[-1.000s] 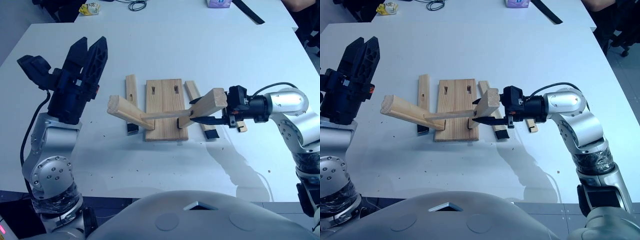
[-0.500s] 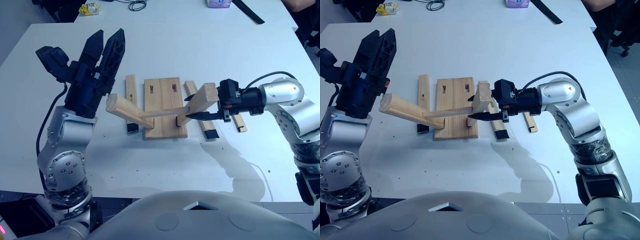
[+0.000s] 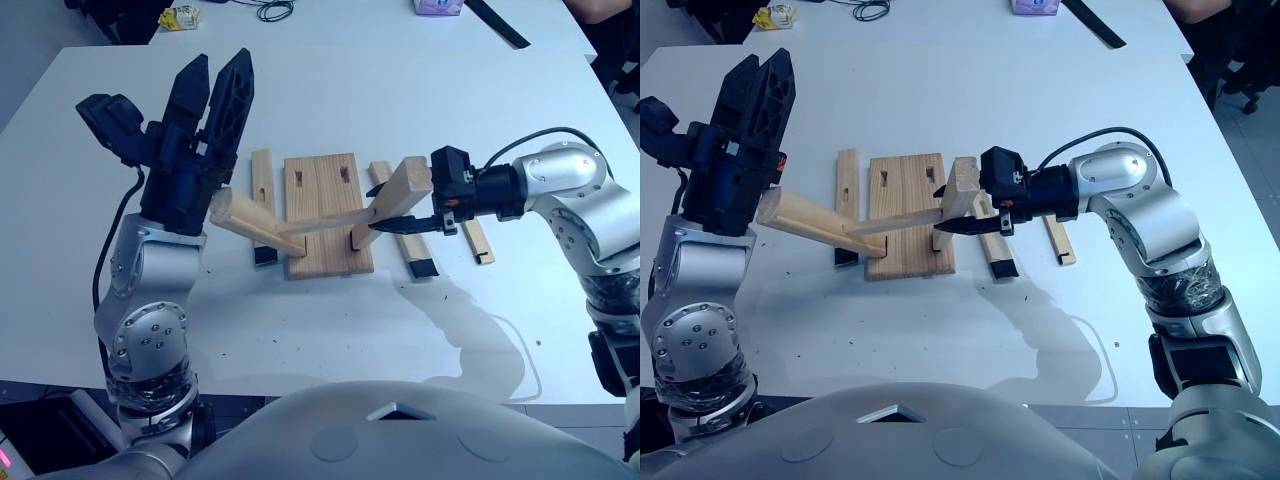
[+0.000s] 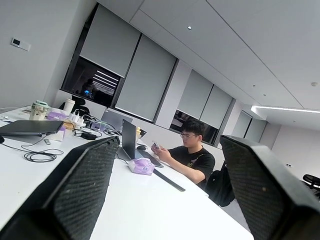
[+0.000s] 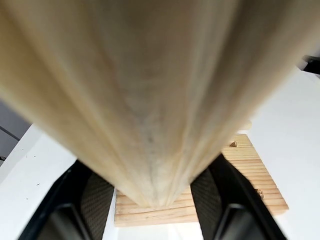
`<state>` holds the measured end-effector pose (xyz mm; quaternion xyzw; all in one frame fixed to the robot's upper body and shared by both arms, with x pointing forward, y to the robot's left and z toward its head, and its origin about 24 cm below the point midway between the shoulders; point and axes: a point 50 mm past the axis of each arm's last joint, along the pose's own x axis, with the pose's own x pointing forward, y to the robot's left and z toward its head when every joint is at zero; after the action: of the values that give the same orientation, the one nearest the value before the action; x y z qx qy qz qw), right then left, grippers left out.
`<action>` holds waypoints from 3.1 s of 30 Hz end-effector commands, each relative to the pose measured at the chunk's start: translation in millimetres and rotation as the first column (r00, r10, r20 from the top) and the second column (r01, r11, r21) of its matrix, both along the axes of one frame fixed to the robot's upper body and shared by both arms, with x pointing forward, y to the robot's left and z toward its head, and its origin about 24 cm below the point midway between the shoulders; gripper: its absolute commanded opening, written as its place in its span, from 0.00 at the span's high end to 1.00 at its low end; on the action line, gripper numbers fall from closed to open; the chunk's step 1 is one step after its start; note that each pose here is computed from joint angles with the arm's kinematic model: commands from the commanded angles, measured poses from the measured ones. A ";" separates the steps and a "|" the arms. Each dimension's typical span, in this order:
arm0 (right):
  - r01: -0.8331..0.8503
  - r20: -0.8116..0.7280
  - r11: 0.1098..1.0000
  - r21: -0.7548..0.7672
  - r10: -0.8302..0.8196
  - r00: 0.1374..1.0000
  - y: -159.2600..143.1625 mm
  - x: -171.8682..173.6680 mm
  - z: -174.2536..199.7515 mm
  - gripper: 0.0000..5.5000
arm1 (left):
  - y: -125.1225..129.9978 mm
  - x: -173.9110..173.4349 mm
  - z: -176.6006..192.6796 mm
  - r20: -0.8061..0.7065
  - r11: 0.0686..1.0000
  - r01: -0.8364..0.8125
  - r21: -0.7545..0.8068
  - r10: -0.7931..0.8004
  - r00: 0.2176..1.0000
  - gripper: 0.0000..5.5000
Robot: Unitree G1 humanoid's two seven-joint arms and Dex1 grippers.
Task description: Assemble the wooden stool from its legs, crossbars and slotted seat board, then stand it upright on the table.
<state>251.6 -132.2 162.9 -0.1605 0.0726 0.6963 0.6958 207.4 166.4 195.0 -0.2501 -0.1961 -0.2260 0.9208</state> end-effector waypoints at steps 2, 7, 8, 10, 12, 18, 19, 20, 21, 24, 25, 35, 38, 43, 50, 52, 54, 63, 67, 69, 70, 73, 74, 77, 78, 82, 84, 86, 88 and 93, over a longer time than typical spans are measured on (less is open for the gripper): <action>0.007 -0.011 1.000 0.016 -0.007 1.000 3.3 2.2 3.6 0.63 | -7.5 4.5 -4.6 -0.022 1.000 0.023 -0.005 -0.023 0.999 0.32; 0.000 -0.003 1.000 -0.013 0.000 1.000 7.1 -1.5 -2.9 0.63 | -14.8 11.2 -5.2 -0.017 0.999 0.039 -0.017 -0.039 0.999 0.32; 0.000 -0.001 1.000 -0.018 0.000 1.000 7.6 -2.1 -3.5 0.63 | -16.2 11.8 -5.9 -0.018 0.999 0.040 -0.019 -0.041 0.999 0.32; 0.000 0.000 1.000 -0.021 0.000 1.000 8.3 -2.8 -3.1 0.63 | -19.2 12.5 -8.0 -0.021 0.999 0.046 -0.017 -0.046 0.999 0.32; 0.005 -0.006 1.000 -0.005 -0.005 1.000 8.8 -2.3 1.1 0.63 | -20.7 12.6 -9.2 -0.022 0.999 0.049 -0.015 -0.049 0.999 0.32; 0.068 -0.078 0.990 0.121 -0.058 0.995 6.8 11.7 18.3 0.63 | -15.8 8.7 -16.0 -0.034 1.000 0.017 -0.005 -0.017 0.999 0.32; 0.075 -0.082 0.990 0.123 -0.065 0.995 6.2 12.6 18.1 0.63 | -15.0 8.7 -16.8 -0.036 1.000 0.013 -0.001 -0.013 0.999 0.32; 0.075 -0.067 0.992 0.099 -0.069 0.995 5.5 12.5 14.5 0.63 | -14.2 8.9 -17.0 -0.036 1.000 0.010 0.002 -0.010 0.999 0.32; 0.069 -0.048 0.996 0.059 -0.067 0.997 5.3 10.6 6.9 0.63 | -13.2 10.0 -16.4 -0.033 1.000 0.009 0.004 -0.009 0.999 0.32; 0.048 -0.005 0.998 -0.039 -0.049 0.999 6.0 3.3 -13.9 0.63 | -10.8 14.3 -11.7 -0.015 1.000 0.005 0.013 -0.005 1.000 0.32; 0.053 -0.002 0.997 -0.054 -0.053 0.999 6.1 1.9 -19.4 0.63 | -9.1 16.4 -8.6 -0.004 1.000 -0.003 0.020 0.003 1.000 0.32; 0.182 -0.018 0.981 -0.073 -0.184 0.983 3.8 -1.6 -41.2 0.63 | 20.3 11.6 57.1 0.203 0.989 -0.142 0.034 0.133 0.970 0.32; 0.238 -0.023 0.969 -0.059 -0.240 0.971 5.1 -3.5 -42.1 0.63 | 13.5 3.3 69.2 0.229 0.988 -0.119 0.102 0.093 0.969 0.32; 0.300 -0.028 0.953 -0.035 -0.301 0.953 8.1 -2.3 -35.9 0.63 | -25.6 -17.2 45.4 0.091 0.968 0.051 0.246 -0.075 0.993 0.32; 0.357 -0.024 0.933 -0.049 -0.358 0.933 5.7 2.8 -34.2 0.63 | -31.4 -30.0 -0.3 -0.181 0.937 0.121 0.327 -0.064 0.981 0.40; 0.360 -0.018 0.931 -0.056 -0.362 0.932 6.1 4.6 -34.3 0.63 | -34.7 -28.5 -6.5 -0.219 0.945 0.111 0.306 -0.044 0.975 0.46; 0.355 -0.008 0.932 -0.070 -0.357 0.934 7.4 6.5 -33.9 0.63 | -35.8 -26.0 -10.9 -0.240 0.949 0.092 0.302 -0.017 0.971 0.51; 0.286 0.024 0.952 -0.106 -0.285 0.958 17.0 11.6 -19.7 0.63 | -44.8 -23.9 -20.4 -0.244 0.956 0.025 0.292 0.049 0.968 0.76; 0.241 0.037 0.962 -0.129 -0.239 0.970 22.0 15.0 -13.5 0.63 | -49.1 -27.2 -27.8 -0.266 0.955 0.010 0.296 0.072 0.961 0.87; 0.219 0.043 0.966 -0.139 -0.215 0.976 24.3 17.2 -10.0 0.63 | -51.5 -28.5 -34.3 -0.293 0.951 0.004 0.308 0.091 0.952 0.92; 0.210 0.046 0.967 -0.144 -0.205 0.978 24.9 18.2 -8.8 0.63 | -53.2 -29.4 -36.6 -0.303 0.951 0.004 0.310 0.095 0.948 0.95; 0.189 0.047 0.969 -0.161 -0.184 0.982 24.7 20.5 -8.0 0.63 | -60.9 -32.1 -39.4 -0.319 0.956 0.011 0.294 0.087 0.944 1.00; 0.185 0.047 0.968 -0.167 -0.180 0.983 24.7 21.0 -8.7 0.63 | -64.1 -32.5 -39.1 -0.316 0.959 0.017 0.281 0.076 0.946 1.00; 0.175 0.045 0.969 -0.177 -0.170 0.984 24.9 21.9 -10.1 0.63 | -68.0 -30.2 -38.2 -0.303 0.964 -0.004 0.264 0.087 0.949 1.00; 0.173 0.045 0.968 -0.179 -0.168 0.985 25.0 22.2 -10.4 0.63 | -66.8 -28.2 -36.9 -0.293 0.966 -0.024 0.259 0.102 0.951 1.00; 0.169 0.043 0.969 -0.182 -0.164 0.986 25.6 22.7 -12.3 0.63 | -60.7 -18.4 -35.3 -0.264 0.961 -0.107 0.257 0.176 0.949 1.00; 0.169 0.040 0.968 -0.184 -0.164 0.986 25.6 22.1 -13.9 0.63 | -57.6 -14.1 -36.9 -0.270 0.956 -0.146 0.254 0.215 0.939 1.00; 0.170 0.038 0.968 -0.186 -0.165 0.986 25.6 21.4 -15.1 0.63 | -56.3 -11.2 -39.4 -0.285 0.954 -0.162 0.252 0.233 0.930 1.00; 0.166 0.037 0.968 -0.186 -0.162 0.986 26.3 20.9 -15.6 0.63 | -58.7 -9.5 -45.3 -0.318 0.954 -0.150 0.259 0.231 0.919 1.00; 0.160 0.038 0.970 -0.183 -0.155 0.987 30.1 22.0 -14.6 0.63 | -76.2 -15.7 -78.9 -0.531 0.962 0.021 0.274 0.133 0.837 1.00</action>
<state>273.6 -99.8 166.9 -0.2071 0.0881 0.6354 0.7386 196.5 99.0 135.0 -0.1692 0.0288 -0.1270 0.9769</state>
